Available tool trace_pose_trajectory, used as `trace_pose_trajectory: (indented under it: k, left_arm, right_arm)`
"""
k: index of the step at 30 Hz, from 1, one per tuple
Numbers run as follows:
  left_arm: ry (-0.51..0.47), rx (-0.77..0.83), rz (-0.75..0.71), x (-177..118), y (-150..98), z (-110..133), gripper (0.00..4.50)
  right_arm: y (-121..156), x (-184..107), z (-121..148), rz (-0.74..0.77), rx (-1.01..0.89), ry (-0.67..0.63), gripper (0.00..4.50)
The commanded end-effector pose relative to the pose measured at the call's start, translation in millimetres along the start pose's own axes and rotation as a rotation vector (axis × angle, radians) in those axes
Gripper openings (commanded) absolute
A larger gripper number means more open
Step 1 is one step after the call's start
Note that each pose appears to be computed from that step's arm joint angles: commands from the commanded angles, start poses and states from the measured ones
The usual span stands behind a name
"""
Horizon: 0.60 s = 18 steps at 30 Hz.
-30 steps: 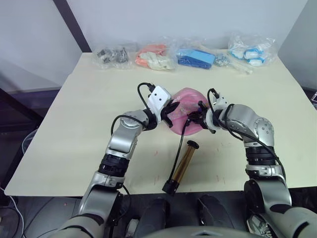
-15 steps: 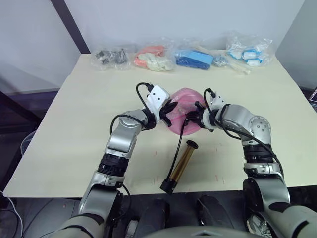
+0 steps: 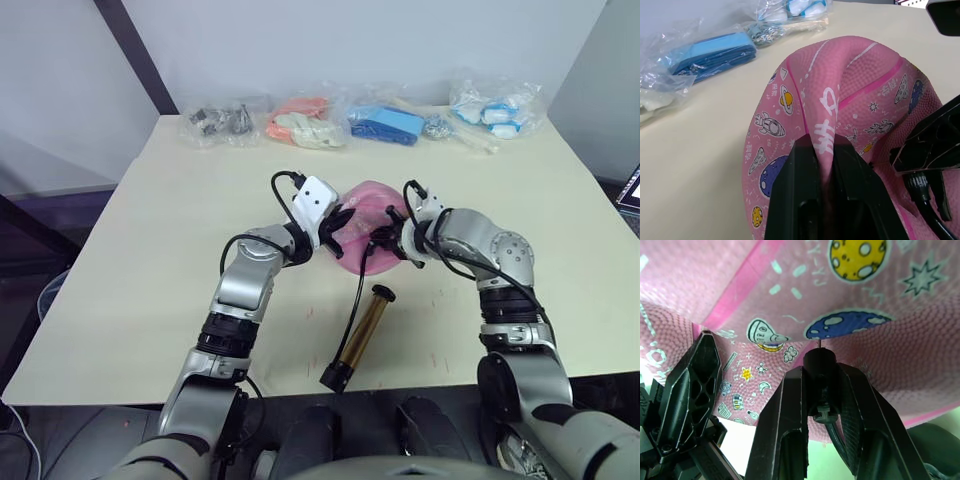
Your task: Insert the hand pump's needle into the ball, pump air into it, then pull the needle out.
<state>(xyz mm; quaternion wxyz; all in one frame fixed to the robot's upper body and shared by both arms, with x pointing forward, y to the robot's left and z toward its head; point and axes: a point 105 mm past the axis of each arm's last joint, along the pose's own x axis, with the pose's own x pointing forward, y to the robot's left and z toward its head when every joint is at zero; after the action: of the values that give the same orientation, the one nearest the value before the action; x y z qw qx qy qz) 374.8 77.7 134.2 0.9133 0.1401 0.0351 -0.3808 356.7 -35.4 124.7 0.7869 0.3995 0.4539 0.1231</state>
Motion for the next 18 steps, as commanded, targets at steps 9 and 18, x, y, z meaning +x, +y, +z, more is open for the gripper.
trace_pose_trajectory:
  k: [9,18]
  left_arm:
    - [0.077,-0.097,-0.214,13.3,-56.4,-28.5,0.07]
    - [0.082,-0.097,-0.211,13.5,-55.3,-29.8,0.07]
  right_arm:
    - [5.8,19.7,3.5,-0.058,0.015,-0.024,0.33]
    - [4.7,27.3,4.3,-0.083,0.028,-0.028,0.33]
